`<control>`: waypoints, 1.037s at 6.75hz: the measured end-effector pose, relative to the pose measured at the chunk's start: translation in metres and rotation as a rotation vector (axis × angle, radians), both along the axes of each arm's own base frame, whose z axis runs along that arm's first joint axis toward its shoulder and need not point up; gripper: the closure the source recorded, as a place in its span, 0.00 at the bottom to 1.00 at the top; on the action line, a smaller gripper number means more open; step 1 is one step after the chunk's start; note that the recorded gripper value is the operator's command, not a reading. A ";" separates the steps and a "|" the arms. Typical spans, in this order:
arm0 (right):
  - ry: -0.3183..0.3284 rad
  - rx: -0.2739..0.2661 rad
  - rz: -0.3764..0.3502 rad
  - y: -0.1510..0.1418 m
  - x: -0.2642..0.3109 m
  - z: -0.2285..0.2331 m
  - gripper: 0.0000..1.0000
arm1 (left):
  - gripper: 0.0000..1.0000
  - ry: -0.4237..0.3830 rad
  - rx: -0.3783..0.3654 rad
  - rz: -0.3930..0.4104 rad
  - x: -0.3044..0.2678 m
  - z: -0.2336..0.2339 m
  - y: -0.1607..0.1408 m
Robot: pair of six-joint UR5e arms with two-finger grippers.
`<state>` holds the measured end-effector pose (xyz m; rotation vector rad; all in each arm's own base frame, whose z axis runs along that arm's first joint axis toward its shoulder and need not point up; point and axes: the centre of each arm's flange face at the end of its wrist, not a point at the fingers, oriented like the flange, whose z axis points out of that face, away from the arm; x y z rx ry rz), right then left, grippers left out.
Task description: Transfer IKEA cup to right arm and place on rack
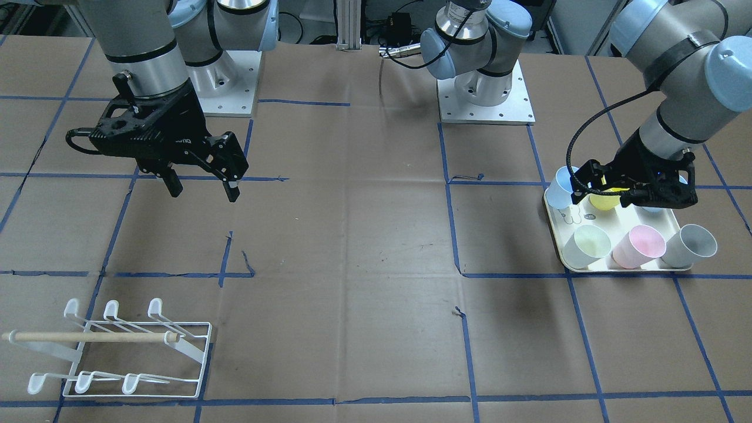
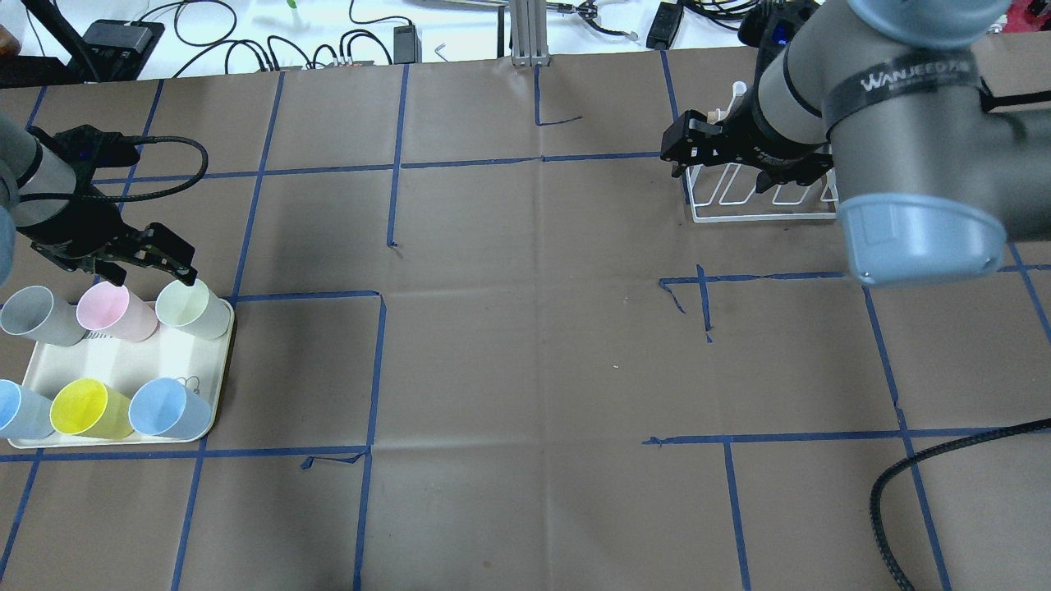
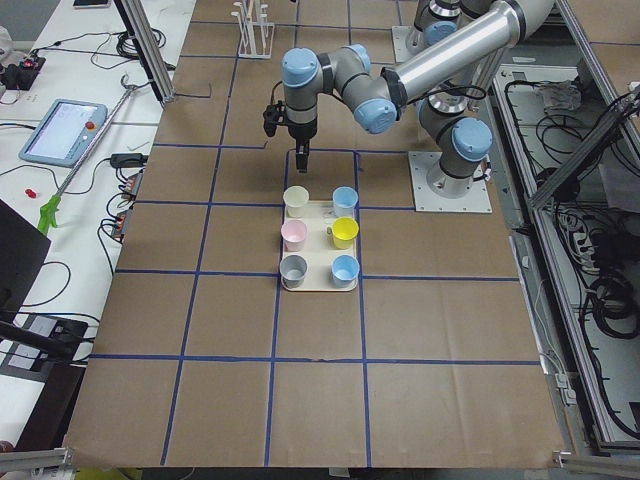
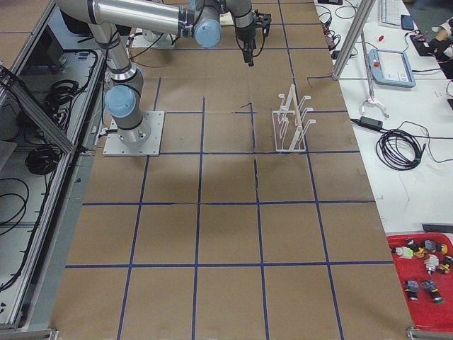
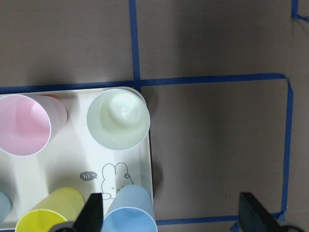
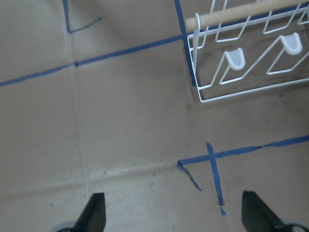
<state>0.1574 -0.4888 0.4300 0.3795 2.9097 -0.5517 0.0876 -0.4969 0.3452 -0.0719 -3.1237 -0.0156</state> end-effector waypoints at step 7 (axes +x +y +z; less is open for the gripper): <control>-0.224 -0.364 -0.299 0.032 0.003 -0.025 0.00 | 0.34 0.002 0.004 0.016 0.013 -0.109 -0.010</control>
